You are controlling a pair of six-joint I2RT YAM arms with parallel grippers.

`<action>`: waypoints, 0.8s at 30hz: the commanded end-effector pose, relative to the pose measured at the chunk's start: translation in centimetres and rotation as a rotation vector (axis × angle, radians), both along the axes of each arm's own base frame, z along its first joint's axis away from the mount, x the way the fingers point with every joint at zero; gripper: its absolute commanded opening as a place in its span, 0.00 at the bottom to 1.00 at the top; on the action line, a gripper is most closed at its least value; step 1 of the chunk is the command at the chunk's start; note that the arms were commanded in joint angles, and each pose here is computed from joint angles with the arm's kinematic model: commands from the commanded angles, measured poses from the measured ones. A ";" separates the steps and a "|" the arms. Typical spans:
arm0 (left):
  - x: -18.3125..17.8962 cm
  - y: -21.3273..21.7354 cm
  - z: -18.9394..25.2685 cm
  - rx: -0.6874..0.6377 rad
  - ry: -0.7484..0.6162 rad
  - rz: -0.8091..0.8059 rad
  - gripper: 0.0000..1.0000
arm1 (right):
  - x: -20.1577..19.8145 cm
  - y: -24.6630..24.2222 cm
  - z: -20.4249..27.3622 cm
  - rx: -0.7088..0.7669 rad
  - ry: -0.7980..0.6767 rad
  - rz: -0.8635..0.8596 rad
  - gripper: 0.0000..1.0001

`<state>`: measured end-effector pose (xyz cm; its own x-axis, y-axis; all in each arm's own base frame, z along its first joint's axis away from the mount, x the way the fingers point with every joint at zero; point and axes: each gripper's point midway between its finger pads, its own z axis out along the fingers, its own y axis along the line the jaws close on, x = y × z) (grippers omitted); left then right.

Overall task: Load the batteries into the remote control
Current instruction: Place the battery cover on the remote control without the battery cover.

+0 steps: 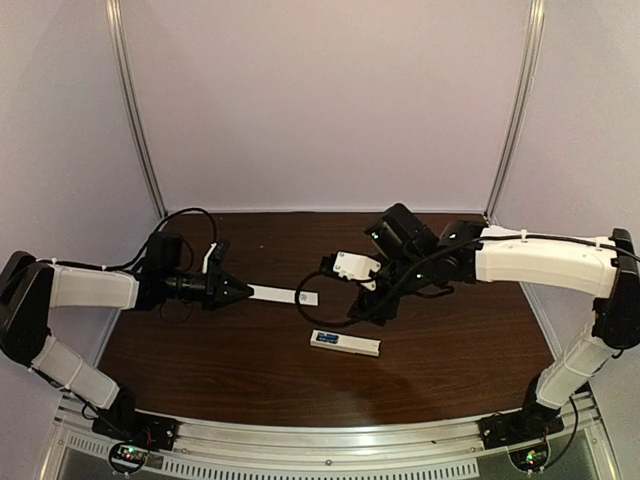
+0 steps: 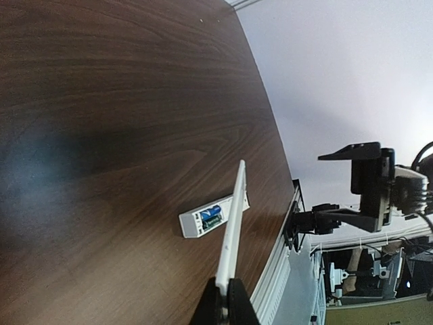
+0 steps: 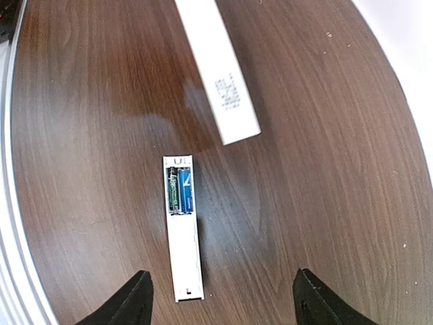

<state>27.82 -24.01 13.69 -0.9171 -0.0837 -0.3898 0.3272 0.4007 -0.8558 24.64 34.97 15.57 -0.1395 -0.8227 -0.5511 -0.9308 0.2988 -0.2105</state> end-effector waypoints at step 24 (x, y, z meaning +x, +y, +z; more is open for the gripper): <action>-4.6 -10.6 -3.1 -0.131 0.108 -0.259 0.00 | -1.8 -3.8 -5.1 -0.097 0.083 -0.103 0.64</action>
